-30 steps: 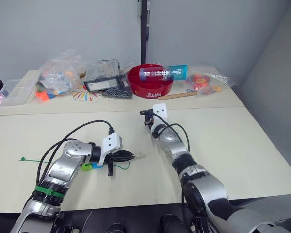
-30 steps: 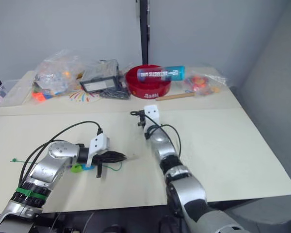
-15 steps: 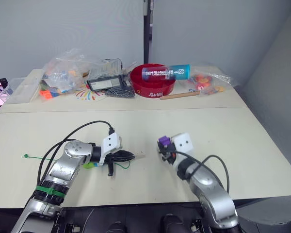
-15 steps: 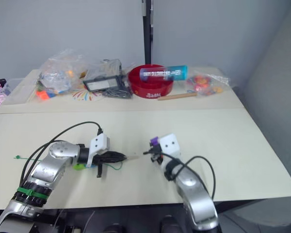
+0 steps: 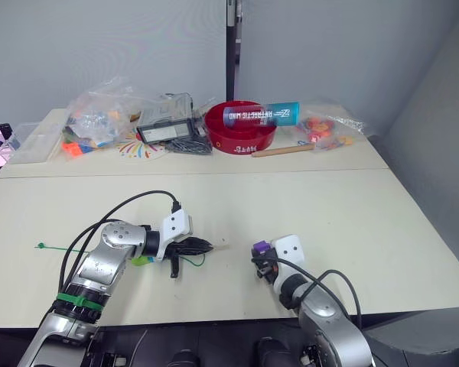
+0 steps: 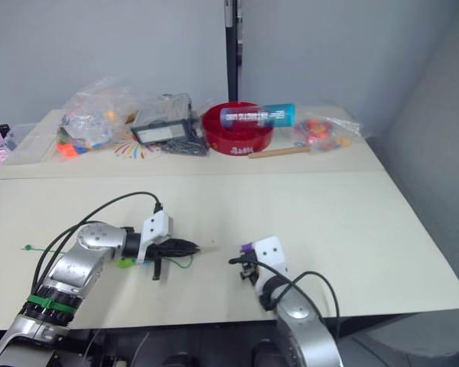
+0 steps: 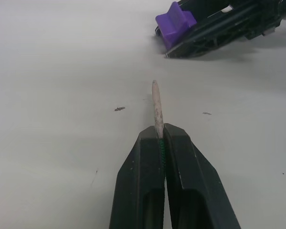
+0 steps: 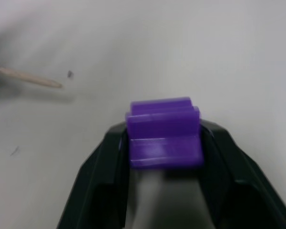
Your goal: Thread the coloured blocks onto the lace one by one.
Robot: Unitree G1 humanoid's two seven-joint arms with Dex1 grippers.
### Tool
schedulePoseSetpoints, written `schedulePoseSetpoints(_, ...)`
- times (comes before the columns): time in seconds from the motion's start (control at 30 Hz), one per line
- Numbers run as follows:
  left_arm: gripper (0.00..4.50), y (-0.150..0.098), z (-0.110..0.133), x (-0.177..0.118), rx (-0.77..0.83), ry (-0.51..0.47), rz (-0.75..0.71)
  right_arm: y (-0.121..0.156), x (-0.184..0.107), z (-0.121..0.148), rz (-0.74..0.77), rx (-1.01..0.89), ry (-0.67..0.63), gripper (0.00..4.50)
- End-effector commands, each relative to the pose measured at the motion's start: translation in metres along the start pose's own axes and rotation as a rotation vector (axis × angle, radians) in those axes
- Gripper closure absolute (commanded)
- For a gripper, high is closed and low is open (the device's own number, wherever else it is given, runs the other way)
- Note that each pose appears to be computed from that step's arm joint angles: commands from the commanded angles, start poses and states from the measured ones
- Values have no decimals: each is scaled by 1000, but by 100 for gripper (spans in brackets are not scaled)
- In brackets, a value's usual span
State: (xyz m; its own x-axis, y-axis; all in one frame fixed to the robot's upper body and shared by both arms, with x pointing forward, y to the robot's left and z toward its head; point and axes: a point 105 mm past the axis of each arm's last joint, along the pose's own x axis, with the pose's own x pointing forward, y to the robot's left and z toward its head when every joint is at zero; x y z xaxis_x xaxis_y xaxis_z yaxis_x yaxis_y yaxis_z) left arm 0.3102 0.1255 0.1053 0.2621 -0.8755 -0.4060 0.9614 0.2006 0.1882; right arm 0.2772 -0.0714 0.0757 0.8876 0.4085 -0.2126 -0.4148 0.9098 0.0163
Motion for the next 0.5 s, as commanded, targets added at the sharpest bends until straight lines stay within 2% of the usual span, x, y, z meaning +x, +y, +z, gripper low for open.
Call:
schedulePoseSetpoints(0.03,450,5,14,-5,53,-31,10,6,-1,-7,34,24,31,128)
schedulePoseSetpoints(0.17,450,6,14,-6,52,-26,13,0,-14,21,87,-41,-63,3)
schedulePoseSetpoints(0.3,450,6,16,-7,56,-32,11,-5,-32,43,298,-197,-102,3)
schedulePoseSetpoints(0.4,450,5,18,-7,60,-37,8,-5,-42,51,529,-270,-96,3)
schedulePoseSetpoints(0.5,450,4,18,-6,61,-38,5,-7,-46,51,736,-353,-36,3)
